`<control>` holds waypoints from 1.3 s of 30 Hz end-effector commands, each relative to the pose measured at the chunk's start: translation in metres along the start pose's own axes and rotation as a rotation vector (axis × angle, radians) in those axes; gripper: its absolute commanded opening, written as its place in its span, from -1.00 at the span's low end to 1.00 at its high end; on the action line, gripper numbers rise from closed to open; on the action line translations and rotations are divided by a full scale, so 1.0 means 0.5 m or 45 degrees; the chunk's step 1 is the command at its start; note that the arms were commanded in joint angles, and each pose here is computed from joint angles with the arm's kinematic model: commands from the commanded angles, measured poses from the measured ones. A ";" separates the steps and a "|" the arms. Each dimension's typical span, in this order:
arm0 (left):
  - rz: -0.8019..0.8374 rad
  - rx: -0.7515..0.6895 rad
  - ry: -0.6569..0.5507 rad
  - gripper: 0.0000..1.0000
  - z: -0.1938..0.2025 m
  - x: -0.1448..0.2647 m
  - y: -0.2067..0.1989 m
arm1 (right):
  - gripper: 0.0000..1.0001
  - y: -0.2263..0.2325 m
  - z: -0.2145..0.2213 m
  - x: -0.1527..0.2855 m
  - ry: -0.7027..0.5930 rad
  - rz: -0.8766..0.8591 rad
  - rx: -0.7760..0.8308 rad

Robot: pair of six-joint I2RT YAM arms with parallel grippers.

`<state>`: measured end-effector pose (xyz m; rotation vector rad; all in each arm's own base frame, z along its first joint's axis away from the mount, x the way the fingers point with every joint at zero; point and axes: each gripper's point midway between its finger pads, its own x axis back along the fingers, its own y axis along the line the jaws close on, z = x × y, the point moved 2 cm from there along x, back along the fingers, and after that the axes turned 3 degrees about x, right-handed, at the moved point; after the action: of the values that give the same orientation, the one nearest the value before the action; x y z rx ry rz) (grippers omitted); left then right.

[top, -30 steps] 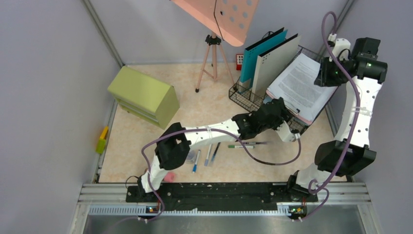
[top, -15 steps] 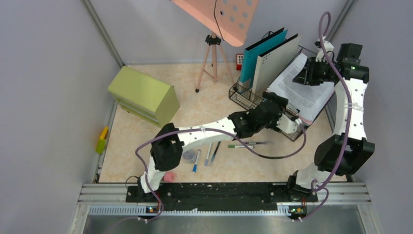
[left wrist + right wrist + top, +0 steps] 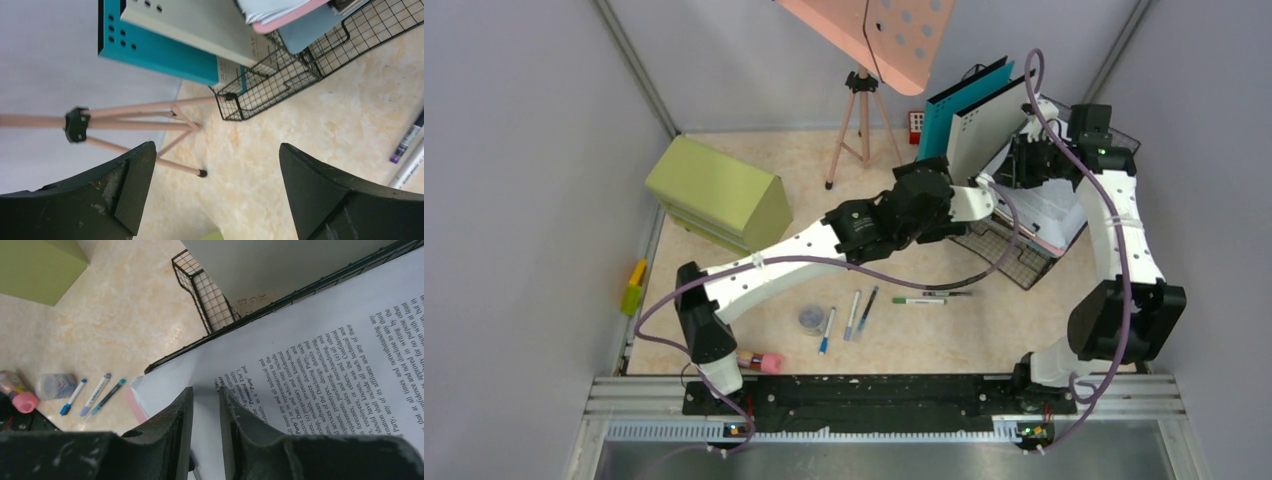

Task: Organize the desk
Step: Place the folder in the storage box.

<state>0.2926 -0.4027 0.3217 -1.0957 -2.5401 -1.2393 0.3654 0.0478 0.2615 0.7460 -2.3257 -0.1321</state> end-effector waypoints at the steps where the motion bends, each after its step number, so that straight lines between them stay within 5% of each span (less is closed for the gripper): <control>1: -0.012 0.194 0.065 0.96 0.049 0.055 0.028 | -0.49 0.002 -0.018 0.002 -0.029 0.107 0.134; 15: -0.033 0.255 0.107 0.97 0.104 0.061 0.040 | -0.52 -0.049 0.065 -0.022 0.300 0.374 0.238; 25: -0.064 0.298 0.125 0.97 0.135 0.067 0.058 | -0.52 -0.044 0.050 -0.006 0.334 0.395 0.299; 39: -0.077 0.342 0.123 0.97 0.161 0.074 0.067 | -0.52 0.045 -0.017 -0.002 0.088 0.147 0.261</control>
<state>0.3028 -0.3168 0.2765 -0.8854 -2.4726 -1.0150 0.3624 0.0521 0.2559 0.6192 -2.2704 0.2432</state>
